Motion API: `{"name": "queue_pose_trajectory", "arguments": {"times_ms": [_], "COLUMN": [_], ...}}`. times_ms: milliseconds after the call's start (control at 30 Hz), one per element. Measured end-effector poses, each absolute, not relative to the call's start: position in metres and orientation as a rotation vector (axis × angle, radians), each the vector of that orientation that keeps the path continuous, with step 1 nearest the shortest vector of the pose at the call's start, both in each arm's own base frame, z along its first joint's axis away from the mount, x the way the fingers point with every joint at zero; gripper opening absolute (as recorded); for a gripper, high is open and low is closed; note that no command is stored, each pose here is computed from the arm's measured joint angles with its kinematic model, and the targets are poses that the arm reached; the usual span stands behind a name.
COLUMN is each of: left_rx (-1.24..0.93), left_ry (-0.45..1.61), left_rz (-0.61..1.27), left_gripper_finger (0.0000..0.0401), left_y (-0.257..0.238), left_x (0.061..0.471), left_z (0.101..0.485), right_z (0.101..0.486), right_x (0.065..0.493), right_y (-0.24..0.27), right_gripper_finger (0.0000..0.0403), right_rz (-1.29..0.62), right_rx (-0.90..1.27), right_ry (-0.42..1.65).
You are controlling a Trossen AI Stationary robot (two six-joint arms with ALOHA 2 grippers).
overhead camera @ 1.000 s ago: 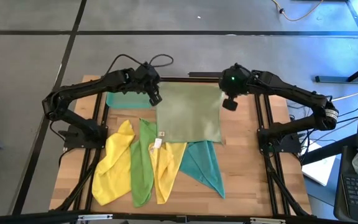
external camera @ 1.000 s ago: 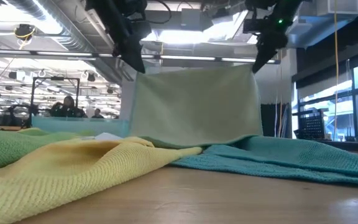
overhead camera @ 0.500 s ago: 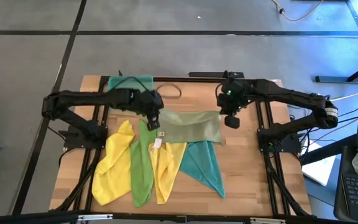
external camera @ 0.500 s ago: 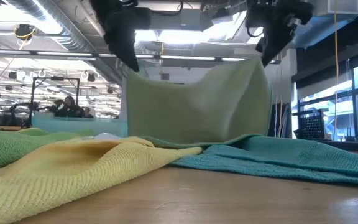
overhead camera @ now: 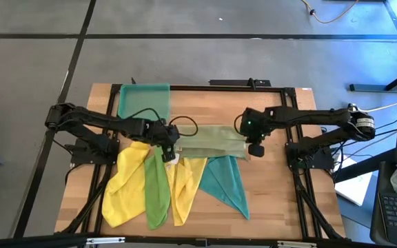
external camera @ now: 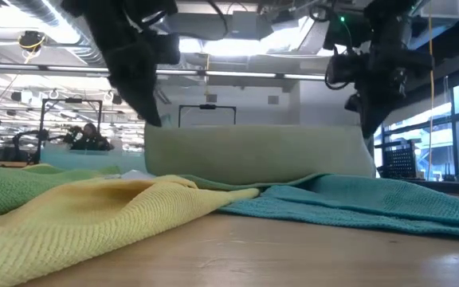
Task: Fold microfiber towels
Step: Fold the light green microfiber cloth
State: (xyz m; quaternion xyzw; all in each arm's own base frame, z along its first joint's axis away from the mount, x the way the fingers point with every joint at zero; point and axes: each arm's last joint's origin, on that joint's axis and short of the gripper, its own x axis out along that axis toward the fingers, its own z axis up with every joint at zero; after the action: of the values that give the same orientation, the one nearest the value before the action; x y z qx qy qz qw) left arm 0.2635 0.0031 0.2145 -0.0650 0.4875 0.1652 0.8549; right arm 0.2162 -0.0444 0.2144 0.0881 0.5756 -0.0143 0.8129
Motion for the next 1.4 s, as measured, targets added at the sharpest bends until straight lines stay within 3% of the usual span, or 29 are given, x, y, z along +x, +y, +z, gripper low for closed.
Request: {"name": "queue_pose_trajectory", "arguments": {"times_ms": [333,633,800,967,1133,1400], "left_rx": [-0.181,-0.063,0.041,-0.011,-0.066,-0.117], "left_ry": [1.012,0.907,0.846,0.829,0.821,0.859], "left_rz": [0.363,0.560,0.712,0.844,0.831,0.704], "left_gripper_finger": [0.0000,0.0000,0.0000,0.0000,0.0000,0.0000], "left_y": [0.003,0.044,0.083,0.115,0.128,0.109], "left_x": [0.261,0.271,0.271,0.260,0.255,0.260], "left_z": [0.203,0.232,0.246,0.247,0.247,0.243], "right_z": [0.218,0.275,0.284,0.286,0.285,0.260], "right_x": [0.220,0.236,0.230,0.224,0.224,0.233], "right_y": [-0.045,-0.071,-0.094,-0.116,-0.126,-0.119], "right_gripper_finger": [0.0012,0.0012,0.0012,0.0012,0.0012,0.0012], "right_rz": [-0.077,-0.490,-0.654,-0.753,-0.686,-0.406], "right_rx": [0.174,-0.182,-0.223,-0.194,-0.112,0.032], "right_ry": [1.197,1.056,1.054,1.037,0.998,1.125]}}
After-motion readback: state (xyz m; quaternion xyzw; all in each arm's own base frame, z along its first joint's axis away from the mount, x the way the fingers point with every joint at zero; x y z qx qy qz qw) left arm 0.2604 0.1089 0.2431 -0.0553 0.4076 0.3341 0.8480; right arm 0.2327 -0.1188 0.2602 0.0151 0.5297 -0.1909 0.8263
